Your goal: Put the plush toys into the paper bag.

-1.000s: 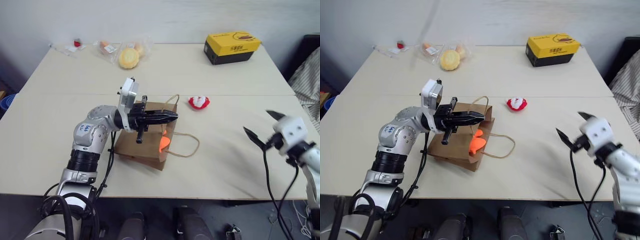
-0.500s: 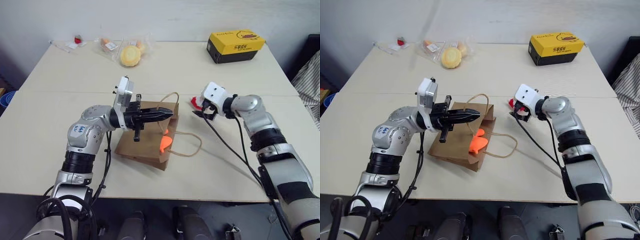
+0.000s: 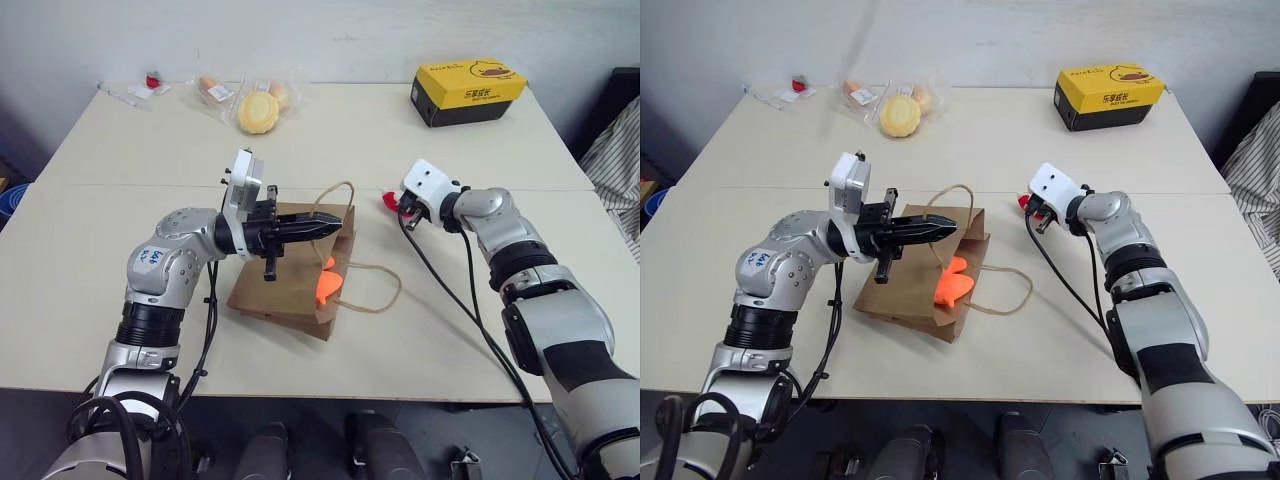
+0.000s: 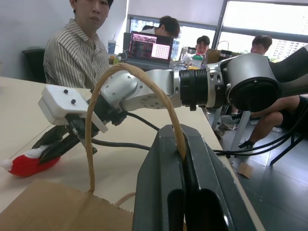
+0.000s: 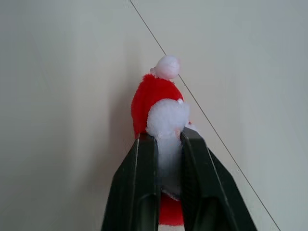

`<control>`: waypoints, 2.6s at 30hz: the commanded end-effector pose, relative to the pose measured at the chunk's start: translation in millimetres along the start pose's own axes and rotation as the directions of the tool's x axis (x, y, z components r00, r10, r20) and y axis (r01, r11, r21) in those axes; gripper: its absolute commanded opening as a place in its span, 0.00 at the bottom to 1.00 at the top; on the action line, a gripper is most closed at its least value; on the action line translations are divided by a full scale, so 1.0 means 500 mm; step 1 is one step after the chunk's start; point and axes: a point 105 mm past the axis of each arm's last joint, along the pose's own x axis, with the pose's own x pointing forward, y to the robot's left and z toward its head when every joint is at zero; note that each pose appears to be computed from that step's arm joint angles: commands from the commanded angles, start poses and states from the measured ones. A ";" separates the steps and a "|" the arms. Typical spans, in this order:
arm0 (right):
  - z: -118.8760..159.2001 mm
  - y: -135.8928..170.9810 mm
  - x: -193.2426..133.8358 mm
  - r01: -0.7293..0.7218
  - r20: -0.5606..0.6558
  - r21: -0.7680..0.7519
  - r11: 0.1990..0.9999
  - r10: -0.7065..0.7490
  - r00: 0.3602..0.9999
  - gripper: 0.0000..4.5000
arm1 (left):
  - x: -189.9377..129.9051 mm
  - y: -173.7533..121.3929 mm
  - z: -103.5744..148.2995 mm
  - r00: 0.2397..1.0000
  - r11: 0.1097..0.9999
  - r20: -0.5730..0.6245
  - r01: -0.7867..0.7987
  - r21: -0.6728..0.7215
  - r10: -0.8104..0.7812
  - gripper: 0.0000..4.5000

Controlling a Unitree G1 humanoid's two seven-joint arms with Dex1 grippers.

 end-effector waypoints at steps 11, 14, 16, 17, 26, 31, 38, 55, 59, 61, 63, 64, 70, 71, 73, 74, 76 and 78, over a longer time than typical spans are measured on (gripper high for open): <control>0.134 0.227 -0.151 -0.420 0.484 0.001 0.907 0.367 0.794 0.03 | 0.012 -0.026 0.070 0.991 0.994 0.079 0.107 0.015 -0.108 0.00; 0.152 0.256 -0.120 -0.402 0.486 0.037 0.915 0.335 0.807 0.03 | 0.018 -0.035 0.069 0.987 0.990 0.071 0.142 -0.006 -0.141 0.00; 0.162 0.261 -0.094 -0.375 0.484 0.072 0.924 0.296 0.824 0.03 | 0.022 -0.041 0.068 0.984 0.986 0.068 0.165 -0.018 -0.164 0.00; 0.168 0.263 -0.081 -0.363 0.482 0.084 0.928 0.281 0.830 0.03 | 0.023 -0.043 0.067 0.983 0.984 0.064 0.175 -0.023 -0.173 0.00; 0.184 0.258 0.027 -0.253 0.418 0.128 0.959 0.180 0.890 0.03 | 0.029 -0.049 0.070 0.974 0.975 0.054 0.220 -0.036 -0.218 0.00; 0.165 0.301 0.075 -0.306 0.406 0.179 0.935 0.213 0.888 0.03 | 0.030 -0.044 0.073 0.973 0.974 0.045 0.227 -0.025 -0.225 0.00; 0.160 0.302 0.046 -0.366 0.443 0.161 0.917 0.264 0.857 0.49 | 0.027 -0.038 0.071 0.979 0.980 0.051 0.198 -0.005 -0.198 0.00; 0.145 0.191 -0.163 -0.383 0.629 0.297 0.874 0.123 0.768 0.94 | 0.023 -0.042 0.042 0.987 0.990 0.083 0.139 0.010 -0.139 0.00; 0.083 0.145 -0.203 -0.347 0.533 0.497 0.795 0.036 0.845 0.94 | 0.025 -0.044 0.041 0.985 0.989 0.085 0.149 0.007 -0.149 0.00; 0.055 0.133 -0.224 -0.345 0.462 0.593 0.727 0.044 0.886 0.94 | 0.025 -0.048 0.044 0.982 0.986 0.092 0.167 0.007 -0.167 0.00; 0.033 0.148 -0.248 -0.386 0.404 0.662 0.643 0.127 0.906 0.94 | 0.025 -0.053 0.047 0.978 0.983 0.096 0.184 0.004 -0.184 0.00; 0.022 0.150 -0.256 -0.382 0.371 0.720 0.580 0.145 0.917 0.94 | 0.025 -0.056 0.047 0.977 0.981 0.093 0.192 0.002 -0.192 0.00; -0.042 0.218 -0.272 -0.325 0.214 0.875 0.358 0.316 0.924 0.94 | 0.026 -0.053 0.049 0.977 0.981 0.088 0.194 0.009 -0.194 0.00; -0.044 0.231 -0.272 -0.330 0.218 0.889 0.318 0.339 0.915 0.94 | 0.028 -0.051 0.052 0.977 0.982 0.093 0.190 0.014 -0.190 0.00; -0.047 0.261 -0.268 -0.327 0.211 0.907 0.267 0.385 0.899 0.94 | 0.031 -0.049 0.057 0.977 0.982 0.102 0.186 0.021 -0.187 0.00; -0.045 0.271 -0.263 -0.328 0.218 0.913 0.242 0.390 0.895 0.94 | 0.031 -0.048 0.058 0.977 0.982 0.105 0.186 0.023 -0.188 0.00; -0.038 0.287 -0.246 -0.332 0.242 0.925 0.188 0.384 0.891 0.94 | 0.032 -0.054 0.062 0.972 0.979 0.116 0.204 0.012 -0.204 0.00; -0.030 0.297 -0.220 -0.331 0.262 0.932 0.147 0.354 0.898 0.94 | 0.030 -0.061 0.066 0.967 0.974 0.124 0.225 -0.004 -0.223 0.00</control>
